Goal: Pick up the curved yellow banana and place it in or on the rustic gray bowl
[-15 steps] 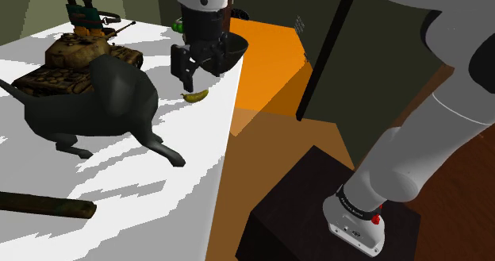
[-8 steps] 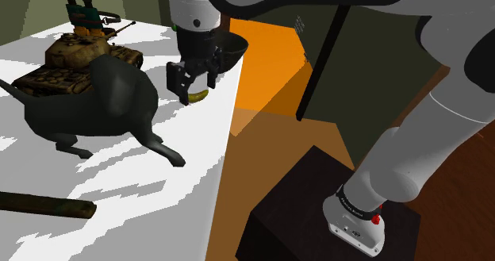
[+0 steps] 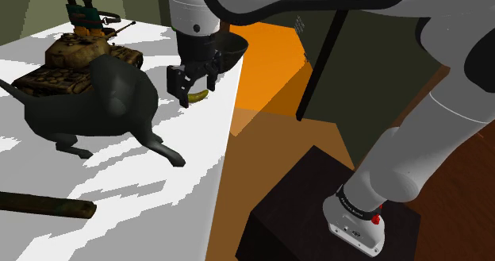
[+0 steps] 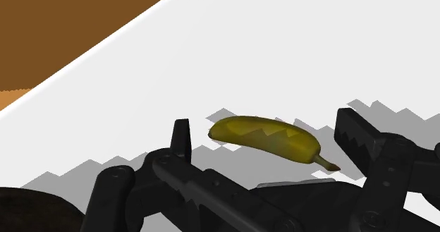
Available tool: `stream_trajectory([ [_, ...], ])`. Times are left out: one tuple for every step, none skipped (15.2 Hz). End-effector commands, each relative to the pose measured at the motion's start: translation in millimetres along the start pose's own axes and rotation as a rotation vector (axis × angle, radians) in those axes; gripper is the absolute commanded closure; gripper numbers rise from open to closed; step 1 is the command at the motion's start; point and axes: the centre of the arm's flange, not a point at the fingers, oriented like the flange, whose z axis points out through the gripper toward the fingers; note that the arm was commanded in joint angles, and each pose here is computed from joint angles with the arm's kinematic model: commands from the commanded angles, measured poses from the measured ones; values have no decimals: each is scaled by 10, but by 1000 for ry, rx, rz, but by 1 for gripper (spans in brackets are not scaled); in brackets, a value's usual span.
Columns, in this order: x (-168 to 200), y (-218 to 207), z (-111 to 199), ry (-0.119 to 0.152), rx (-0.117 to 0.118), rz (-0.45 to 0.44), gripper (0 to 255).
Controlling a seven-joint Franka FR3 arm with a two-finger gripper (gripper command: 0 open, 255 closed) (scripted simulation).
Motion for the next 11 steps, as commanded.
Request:
stream_trajectory([
  [0, 0, 0, 0, 0, 0, 255],
  [0, 0, 0, 0, 0, 0, 255],
  [0, 0, 0, 0, 0, 0, 255],
  [0, 0, 1, 0, 0, 0, 255],
  [0, 1, 2, 0, 0, 0, 255],
  [0, 0, 2, 0, 0, 0, 255],
  [0, 0, 1, 0, 0, 0, 255],
  [-1, 0, 1, 0, 0, 0, 255],
  [-2, 0, 0, 0, 0, 0, 255],
  [0, 0, 0, 0, 0, 0, 255],
  [1, 2, -52, 0, 0, 0, 255],
])
